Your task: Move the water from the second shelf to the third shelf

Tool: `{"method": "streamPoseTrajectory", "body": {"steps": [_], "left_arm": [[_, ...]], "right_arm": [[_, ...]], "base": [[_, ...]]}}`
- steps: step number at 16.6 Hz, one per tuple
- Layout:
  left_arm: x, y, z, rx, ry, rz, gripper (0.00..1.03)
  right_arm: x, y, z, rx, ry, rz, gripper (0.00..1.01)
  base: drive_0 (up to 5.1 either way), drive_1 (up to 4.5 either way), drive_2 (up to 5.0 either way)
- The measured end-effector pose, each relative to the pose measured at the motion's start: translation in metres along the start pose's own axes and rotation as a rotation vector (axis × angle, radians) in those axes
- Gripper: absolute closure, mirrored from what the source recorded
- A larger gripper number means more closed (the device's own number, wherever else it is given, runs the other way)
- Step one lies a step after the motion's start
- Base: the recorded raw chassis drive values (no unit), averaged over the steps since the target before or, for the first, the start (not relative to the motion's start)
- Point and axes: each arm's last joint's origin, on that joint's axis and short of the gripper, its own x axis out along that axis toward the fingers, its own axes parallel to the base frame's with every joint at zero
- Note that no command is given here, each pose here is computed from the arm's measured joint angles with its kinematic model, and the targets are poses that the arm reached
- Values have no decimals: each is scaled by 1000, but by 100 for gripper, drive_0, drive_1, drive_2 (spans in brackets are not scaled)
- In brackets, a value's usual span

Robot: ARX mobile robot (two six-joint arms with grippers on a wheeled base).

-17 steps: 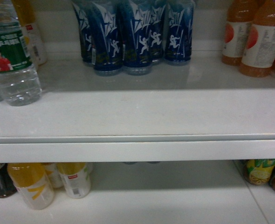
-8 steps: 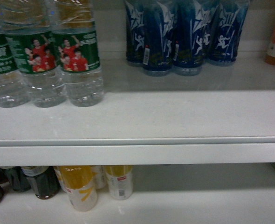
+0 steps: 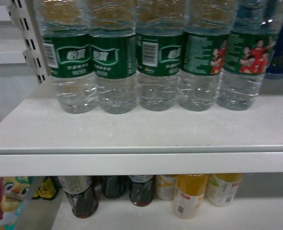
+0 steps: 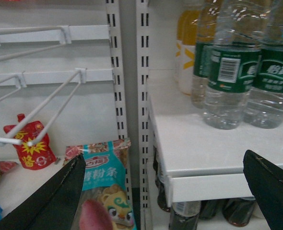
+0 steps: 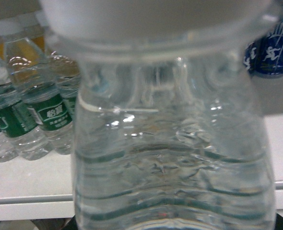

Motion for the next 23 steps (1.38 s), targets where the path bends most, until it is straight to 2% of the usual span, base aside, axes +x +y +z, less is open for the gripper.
{"method": "streamPoseTrajectory", "body": {"steps": [9, 11, 13, 20, 22, 23], "left_arm": [[0, 0, 0, 0, -1, 0, 5], [0, 0, 0, 0, 3, 4, 5], [0, 0, 0, 0, 2, 1, 5], [0, 0, 0, 0, 1, 0, 5], [0, 0, 0, 0, 1, 0, 5], [0, 0, 0, 0, 1, 0, 5]], "right_arm": [[0, 0, 0, 0, 2, 0, 58], [0, 1, 0, 1, 1, 19, 58], [0, 0, 0, 3, 4, 0, 58], [0, 0, 0, 3, 5, 0, 58], [6, -4, 0, -5, 26, -1, 58], [14, -6, 4, -24, 13, -5, 58]], "base": [[-485, 260, 260], [-485, 260, 260], [-485, 260, 260], [-485, 260, 260], [-485, 260, 260], [-485, 260, 260]]}}
